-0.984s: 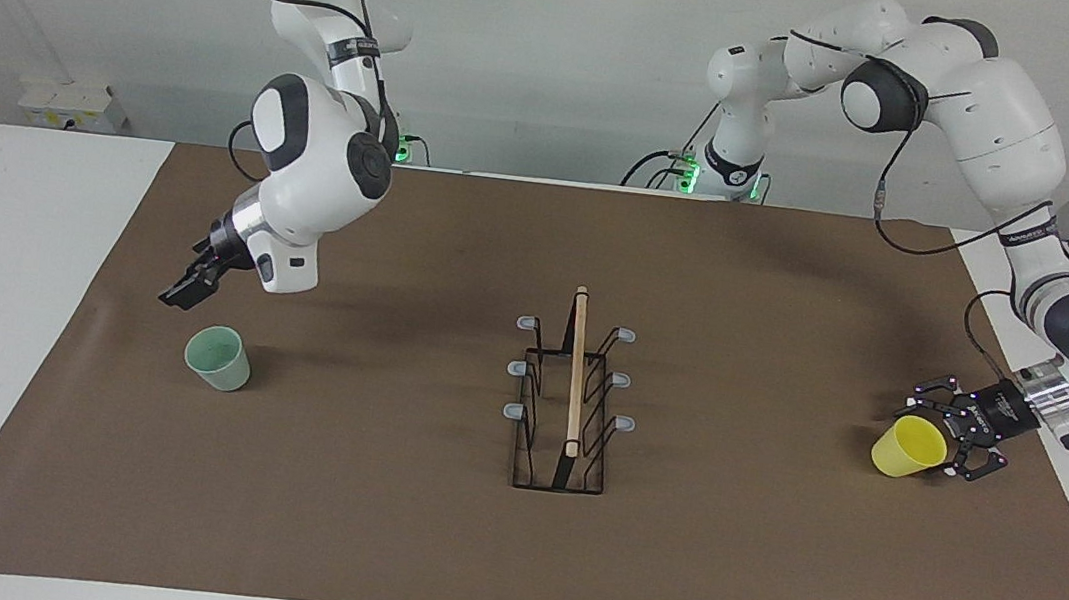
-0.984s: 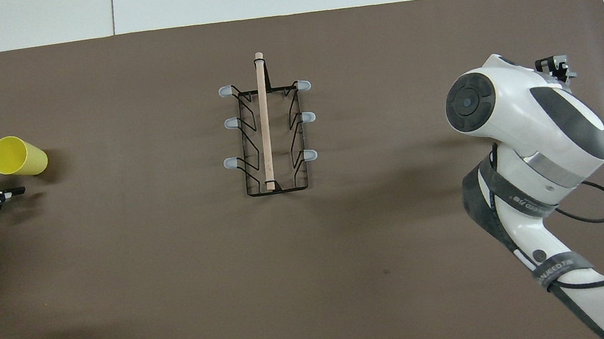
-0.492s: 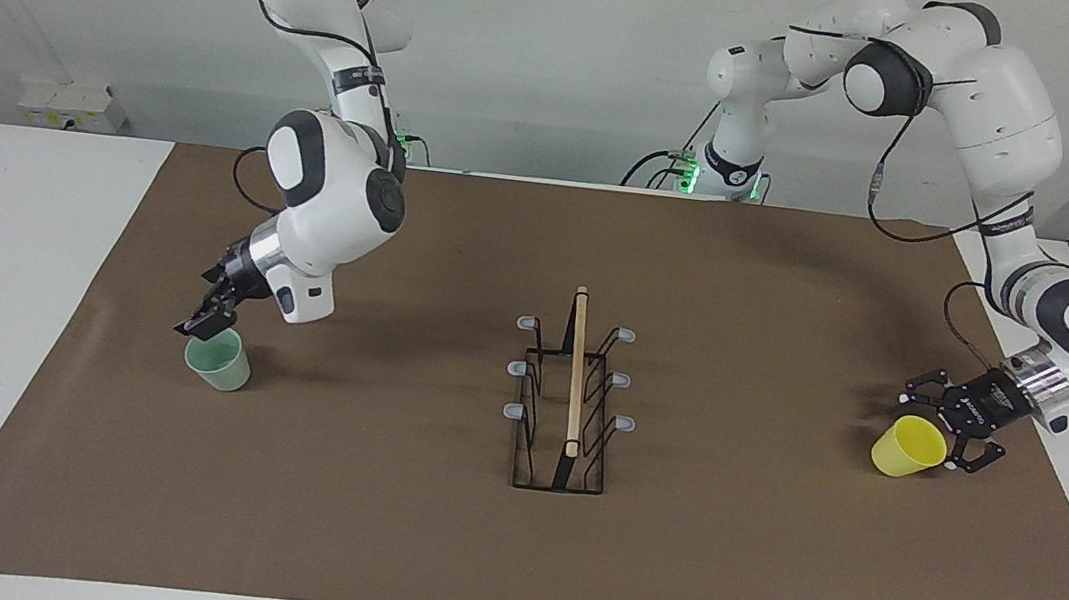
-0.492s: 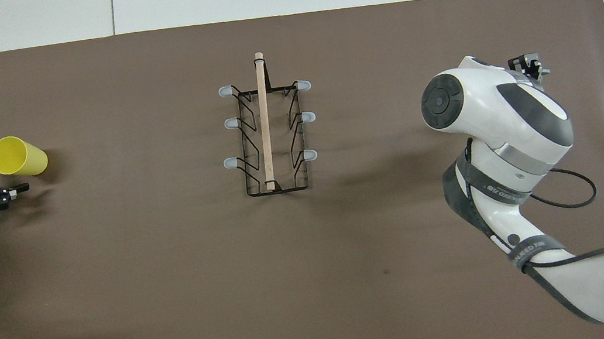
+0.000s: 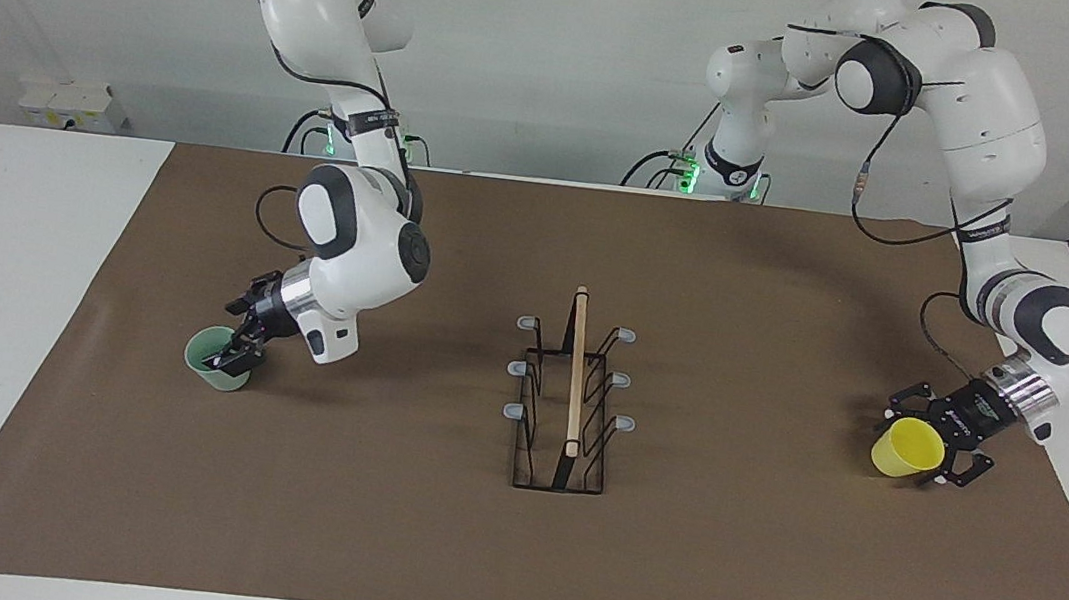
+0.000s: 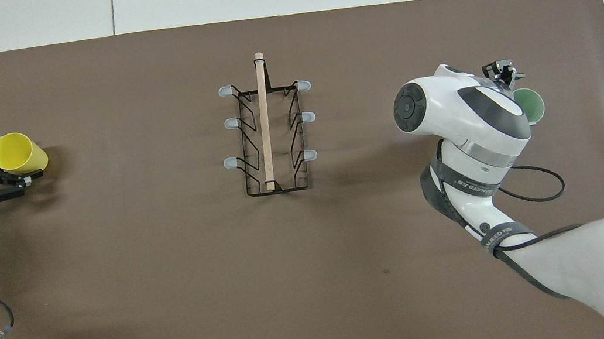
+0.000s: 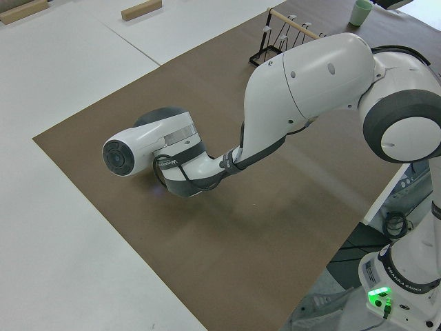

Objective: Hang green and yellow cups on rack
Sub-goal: 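Lift the yellow cup with the left gripper toward the rack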

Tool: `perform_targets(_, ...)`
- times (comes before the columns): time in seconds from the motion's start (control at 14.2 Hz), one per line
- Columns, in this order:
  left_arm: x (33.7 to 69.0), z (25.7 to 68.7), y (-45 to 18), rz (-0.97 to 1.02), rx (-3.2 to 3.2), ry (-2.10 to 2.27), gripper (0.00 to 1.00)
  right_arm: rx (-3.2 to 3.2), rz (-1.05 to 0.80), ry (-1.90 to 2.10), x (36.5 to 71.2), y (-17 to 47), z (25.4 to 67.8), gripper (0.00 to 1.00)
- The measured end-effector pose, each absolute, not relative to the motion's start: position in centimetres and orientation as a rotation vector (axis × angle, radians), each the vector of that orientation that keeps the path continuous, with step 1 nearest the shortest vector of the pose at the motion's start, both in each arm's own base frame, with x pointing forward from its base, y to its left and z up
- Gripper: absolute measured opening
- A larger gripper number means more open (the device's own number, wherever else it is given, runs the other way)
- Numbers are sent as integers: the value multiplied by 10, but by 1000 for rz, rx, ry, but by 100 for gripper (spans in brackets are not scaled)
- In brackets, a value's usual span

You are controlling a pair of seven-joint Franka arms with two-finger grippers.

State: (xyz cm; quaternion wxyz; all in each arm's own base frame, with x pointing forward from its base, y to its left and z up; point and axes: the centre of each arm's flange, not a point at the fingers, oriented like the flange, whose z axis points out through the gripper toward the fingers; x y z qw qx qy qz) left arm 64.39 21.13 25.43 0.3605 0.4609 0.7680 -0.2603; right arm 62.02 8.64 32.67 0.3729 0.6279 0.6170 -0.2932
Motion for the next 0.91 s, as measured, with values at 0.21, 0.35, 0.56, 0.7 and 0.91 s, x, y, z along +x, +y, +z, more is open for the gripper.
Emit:
perform_targets(0.21, 648, 257, 201, -676, 1195, 1965, 78, 1576, -737, 1584, 619, 103, 319, 100)
perform_targets(0.35, 654, 263, 191, -670, 1217, 1947, 67, 1560, -723, 1600, 616, 116, 313, 100)
perform_targets(0.56, 676, 294, 159, -618, 1311, 1894, 67, 1540, -707, 1617, 607, 127, 288, 100)
perform_targets(0.7, 689, 323, 130, -539, 1429, 1870, 67, 1542, -711, 1626, 603, 123, 276, 100)
perform_targets(0.91, 693, 371, 92, -429, 1639, 1831, 67, 1549, -724, 1654, 595, 108, 259, 100)
